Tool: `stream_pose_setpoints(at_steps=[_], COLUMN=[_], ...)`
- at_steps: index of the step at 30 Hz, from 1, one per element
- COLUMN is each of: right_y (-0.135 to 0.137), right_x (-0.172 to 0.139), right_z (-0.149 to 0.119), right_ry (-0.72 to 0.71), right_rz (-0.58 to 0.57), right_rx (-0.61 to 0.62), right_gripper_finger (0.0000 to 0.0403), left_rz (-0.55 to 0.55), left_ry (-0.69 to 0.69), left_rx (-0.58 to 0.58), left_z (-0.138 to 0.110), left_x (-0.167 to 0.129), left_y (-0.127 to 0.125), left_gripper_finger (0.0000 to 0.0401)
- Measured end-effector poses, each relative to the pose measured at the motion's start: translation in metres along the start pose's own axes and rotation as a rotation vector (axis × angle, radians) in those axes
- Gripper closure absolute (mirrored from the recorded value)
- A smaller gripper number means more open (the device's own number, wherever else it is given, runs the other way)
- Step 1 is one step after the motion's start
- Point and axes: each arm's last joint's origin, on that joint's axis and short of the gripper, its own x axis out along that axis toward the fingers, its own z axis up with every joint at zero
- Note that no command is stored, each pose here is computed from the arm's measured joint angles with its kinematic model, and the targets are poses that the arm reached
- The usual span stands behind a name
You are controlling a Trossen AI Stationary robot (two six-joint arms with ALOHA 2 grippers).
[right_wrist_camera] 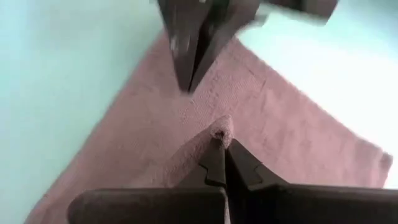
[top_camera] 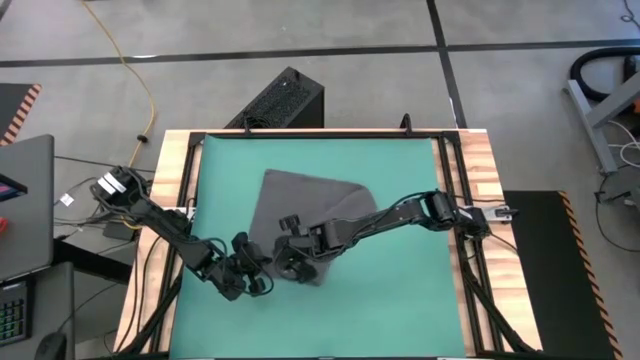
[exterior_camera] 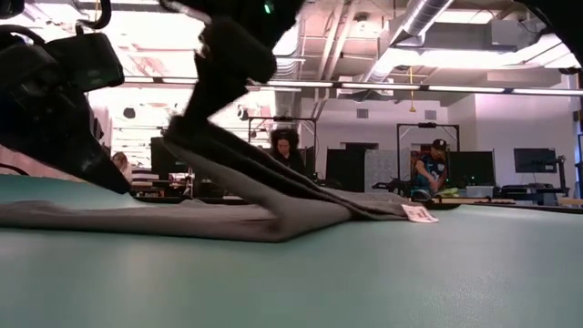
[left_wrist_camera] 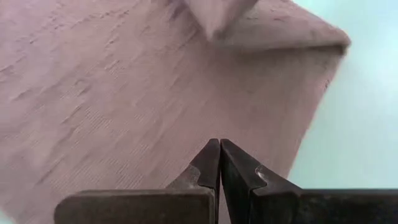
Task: Roll towel
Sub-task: Fold the gray towel
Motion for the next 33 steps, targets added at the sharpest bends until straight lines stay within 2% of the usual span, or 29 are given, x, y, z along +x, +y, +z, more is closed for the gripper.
stream_pose_setpoints(at_steps=[6, 12, 19, 25, 33], right_y=[0.001, 0.009, 0.000, -0.002, 0.004], right_x=[-0.009, -0.014, -0.033, -0.039, -0.040], right_z=[0.010, 0.013, 0.034, 0.045, 0.047], right_ry=[-0.026, -0.029, -0.116, -0.225, -0.268], right_rz=[0.001, 0.003, -0.036, 0.001, 0.109], right_rx=[-0.005, -0.070, -0.110, -0.115, -0.099], right_gripper_finger=[0.0394, 0.0394, 0.0394, 0.0394, 0.0394], left_rz=[-0.021, -0.104, -0.106, -0.101, -0.099], left_ry=[0.056, 0.057, 0.063, 0.062, 0.064], left_rx=[0.011, -0.016, -0.024, -0.035, -0.024], left_z=[-0.013, -0.026, -0.028, -0.028, -0.028], left_x=[0.013, 0.031, 0.034, 0.034, 0.034], left_y=[-0.004, -0.016, -0.016, -0.016, -0.016], left_gripper_finger=[0.0401, 0.0401, 0.0401, 0.0401, 0.0401])
